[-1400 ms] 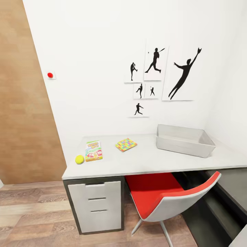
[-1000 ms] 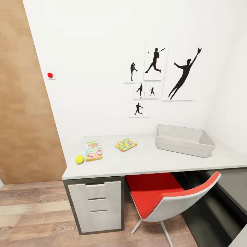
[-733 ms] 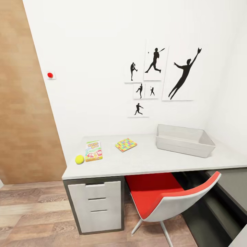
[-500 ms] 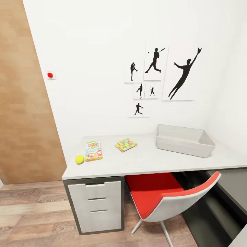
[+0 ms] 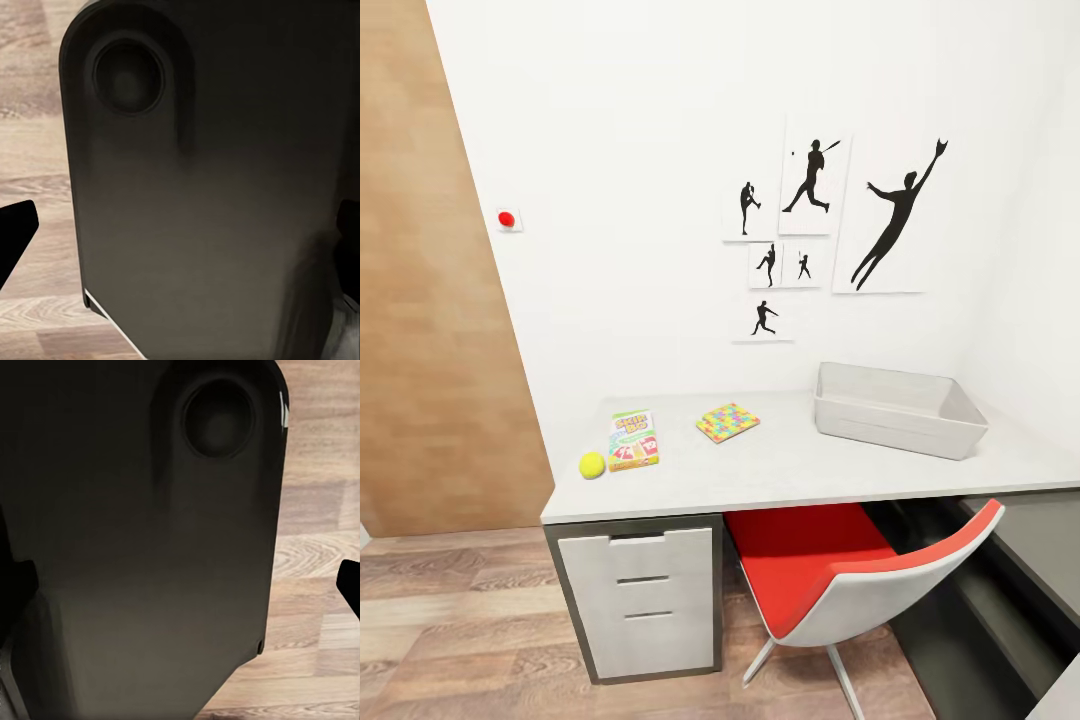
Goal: Put all the toys in the child's room - the three board games (two on the bed and one on the table), the two jigsaw puzzles on the table, and the tennis ball on the table - inside the toy box on the table in the child's room.
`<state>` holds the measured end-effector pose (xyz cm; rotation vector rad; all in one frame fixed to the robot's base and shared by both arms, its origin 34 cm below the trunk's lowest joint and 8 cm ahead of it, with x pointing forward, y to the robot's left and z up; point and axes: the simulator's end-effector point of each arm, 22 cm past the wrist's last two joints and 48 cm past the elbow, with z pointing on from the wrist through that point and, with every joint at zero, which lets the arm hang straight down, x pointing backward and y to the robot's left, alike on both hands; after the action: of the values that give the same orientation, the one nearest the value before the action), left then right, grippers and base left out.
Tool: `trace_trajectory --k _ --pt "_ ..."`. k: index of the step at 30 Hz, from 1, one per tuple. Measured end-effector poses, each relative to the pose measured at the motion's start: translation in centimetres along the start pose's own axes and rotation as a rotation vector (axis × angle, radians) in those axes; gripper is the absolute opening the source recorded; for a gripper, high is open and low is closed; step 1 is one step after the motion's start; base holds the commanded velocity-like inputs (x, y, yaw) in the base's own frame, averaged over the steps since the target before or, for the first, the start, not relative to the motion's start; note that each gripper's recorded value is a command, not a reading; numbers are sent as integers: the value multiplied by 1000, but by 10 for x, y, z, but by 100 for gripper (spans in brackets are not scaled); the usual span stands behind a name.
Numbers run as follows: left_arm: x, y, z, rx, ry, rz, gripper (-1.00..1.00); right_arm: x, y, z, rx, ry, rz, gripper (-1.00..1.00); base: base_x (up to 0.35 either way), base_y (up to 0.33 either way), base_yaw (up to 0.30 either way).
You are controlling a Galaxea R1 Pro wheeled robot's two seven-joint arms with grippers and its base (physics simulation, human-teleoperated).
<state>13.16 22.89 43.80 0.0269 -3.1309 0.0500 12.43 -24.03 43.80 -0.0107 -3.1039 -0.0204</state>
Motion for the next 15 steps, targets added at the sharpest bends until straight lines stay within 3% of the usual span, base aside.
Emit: trace_trajectory --k 8,15 --pt "0 -2 0 2 1 1 100 0 2 0 -2 0 0 100 0 0 -87" --pt "0 0 -12 0 2 1 100 0 2 -12 -2 0 1 100 0 0 -83"
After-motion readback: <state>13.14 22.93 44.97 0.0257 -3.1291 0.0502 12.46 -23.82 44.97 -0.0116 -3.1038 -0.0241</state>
